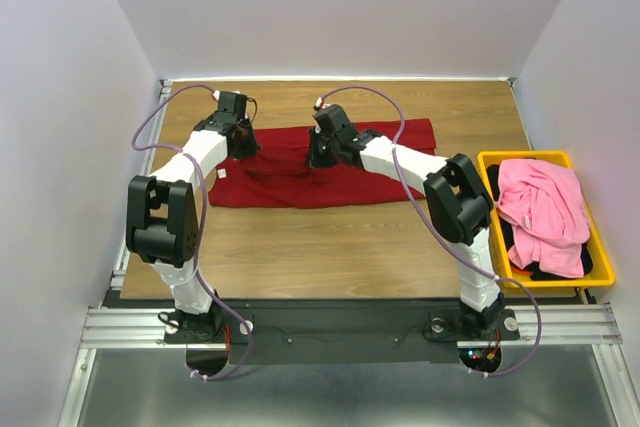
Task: Fold and stack the t-shirts
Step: Fold the tshirt
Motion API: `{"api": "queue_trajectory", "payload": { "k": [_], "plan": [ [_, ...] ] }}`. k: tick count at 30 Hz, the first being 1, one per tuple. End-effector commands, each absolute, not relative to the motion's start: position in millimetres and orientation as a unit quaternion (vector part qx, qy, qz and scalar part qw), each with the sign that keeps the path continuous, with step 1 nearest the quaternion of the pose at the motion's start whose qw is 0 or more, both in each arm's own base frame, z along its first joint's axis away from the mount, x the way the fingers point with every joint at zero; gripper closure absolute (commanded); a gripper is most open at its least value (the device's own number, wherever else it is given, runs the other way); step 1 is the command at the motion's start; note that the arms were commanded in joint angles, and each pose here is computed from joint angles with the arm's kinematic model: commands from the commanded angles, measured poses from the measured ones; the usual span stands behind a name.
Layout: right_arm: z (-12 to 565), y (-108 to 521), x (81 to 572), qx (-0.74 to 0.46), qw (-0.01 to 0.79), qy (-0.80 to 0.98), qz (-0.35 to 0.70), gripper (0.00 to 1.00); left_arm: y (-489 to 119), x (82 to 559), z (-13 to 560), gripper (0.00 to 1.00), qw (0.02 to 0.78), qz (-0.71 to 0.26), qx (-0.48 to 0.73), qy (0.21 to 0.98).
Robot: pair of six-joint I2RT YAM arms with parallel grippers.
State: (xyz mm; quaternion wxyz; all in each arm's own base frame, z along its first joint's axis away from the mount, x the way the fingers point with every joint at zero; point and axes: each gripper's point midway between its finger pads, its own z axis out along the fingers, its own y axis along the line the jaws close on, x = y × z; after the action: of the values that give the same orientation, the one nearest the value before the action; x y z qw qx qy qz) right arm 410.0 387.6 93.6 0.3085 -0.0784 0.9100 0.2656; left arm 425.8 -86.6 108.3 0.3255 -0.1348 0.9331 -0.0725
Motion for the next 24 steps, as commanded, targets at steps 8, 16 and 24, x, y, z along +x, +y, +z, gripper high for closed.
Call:
{"api": "queue_trajectory", "payload": {
  "k": [8, 16, 24],
  "plan": [
    [104, 377, 438, -0.034, 0.342, 0.904, 0.254, 0.98, -91, 453, 115, 1.0, 0.346, -0.082, -0.128, 0.926],
    [105, 367, 448, -0.005, 0.359, 0.903, 0.235, 0.9, -94, 462, 130, 1.0, 0.36, -0.092, -0.129, 0.92],
    [103, 355, 451, 0.021, 0.364, 0.905, 0.219, 0.82, -103, 464, 127, 0.92, 0.354, -0.116, -0.124, 0.92]
  ]
}}
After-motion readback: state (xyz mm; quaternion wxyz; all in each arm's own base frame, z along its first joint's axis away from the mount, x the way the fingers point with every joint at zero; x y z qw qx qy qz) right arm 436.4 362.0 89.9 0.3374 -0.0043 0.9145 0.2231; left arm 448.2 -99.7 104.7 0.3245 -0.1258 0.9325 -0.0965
